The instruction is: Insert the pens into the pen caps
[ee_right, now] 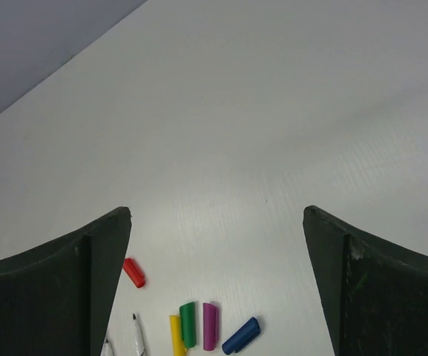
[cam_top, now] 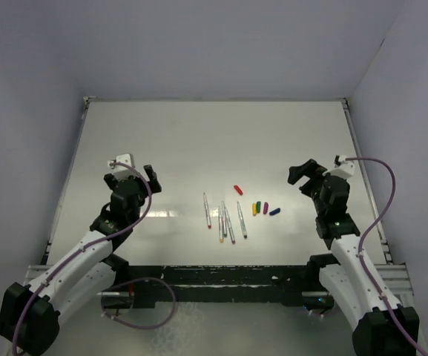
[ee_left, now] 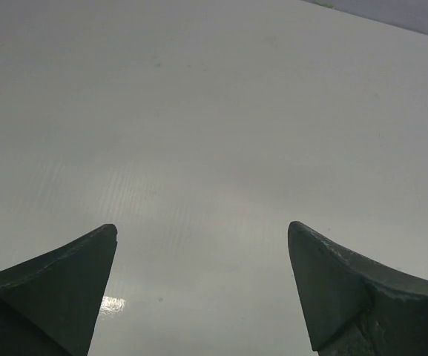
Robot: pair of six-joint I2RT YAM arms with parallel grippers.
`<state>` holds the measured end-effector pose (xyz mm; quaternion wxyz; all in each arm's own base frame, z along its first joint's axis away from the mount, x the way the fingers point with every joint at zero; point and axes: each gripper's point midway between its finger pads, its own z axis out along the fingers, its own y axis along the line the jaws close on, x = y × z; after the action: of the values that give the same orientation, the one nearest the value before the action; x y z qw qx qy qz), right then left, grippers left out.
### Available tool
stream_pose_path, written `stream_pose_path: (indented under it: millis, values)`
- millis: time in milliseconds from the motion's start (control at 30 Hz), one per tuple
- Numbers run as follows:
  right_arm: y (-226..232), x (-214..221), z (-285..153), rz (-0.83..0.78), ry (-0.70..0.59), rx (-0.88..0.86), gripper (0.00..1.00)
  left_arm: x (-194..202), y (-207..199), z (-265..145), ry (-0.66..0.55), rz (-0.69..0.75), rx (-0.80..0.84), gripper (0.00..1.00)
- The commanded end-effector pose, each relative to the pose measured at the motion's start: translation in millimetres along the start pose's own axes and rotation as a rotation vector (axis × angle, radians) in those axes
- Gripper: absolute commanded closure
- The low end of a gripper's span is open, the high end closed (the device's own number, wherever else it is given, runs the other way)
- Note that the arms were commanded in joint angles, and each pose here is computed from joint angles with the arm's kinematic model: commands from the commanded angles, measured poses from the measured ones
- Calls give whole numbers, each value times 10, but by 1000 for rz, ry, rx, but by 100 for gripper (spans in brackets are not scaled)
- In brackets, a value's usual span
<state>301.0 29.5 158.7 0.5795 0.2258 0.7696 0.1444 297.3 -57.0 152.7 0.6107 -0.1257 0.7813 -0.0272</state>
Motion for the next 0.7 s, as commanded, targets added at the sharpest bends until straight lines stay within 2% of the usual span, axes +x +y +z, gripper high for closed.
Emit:
stream_pose_path:
  millis: [0,300,433,667]
  values:
    - [-73,-94,-19,4,-39,48,0,-203,-72,-1,-52,-38,19,1]
    - [-24,-66,-15,19,-36,16,0,-275,-186,-37,-66,-1,93,1]
    - [-17,-65,-10,26,-34,15,0,-319,-289,-20,-56,-45,120,1]
    - [-28,-83,-20,-32,-20,22,0,-219,-840,15,92,68,364,1]
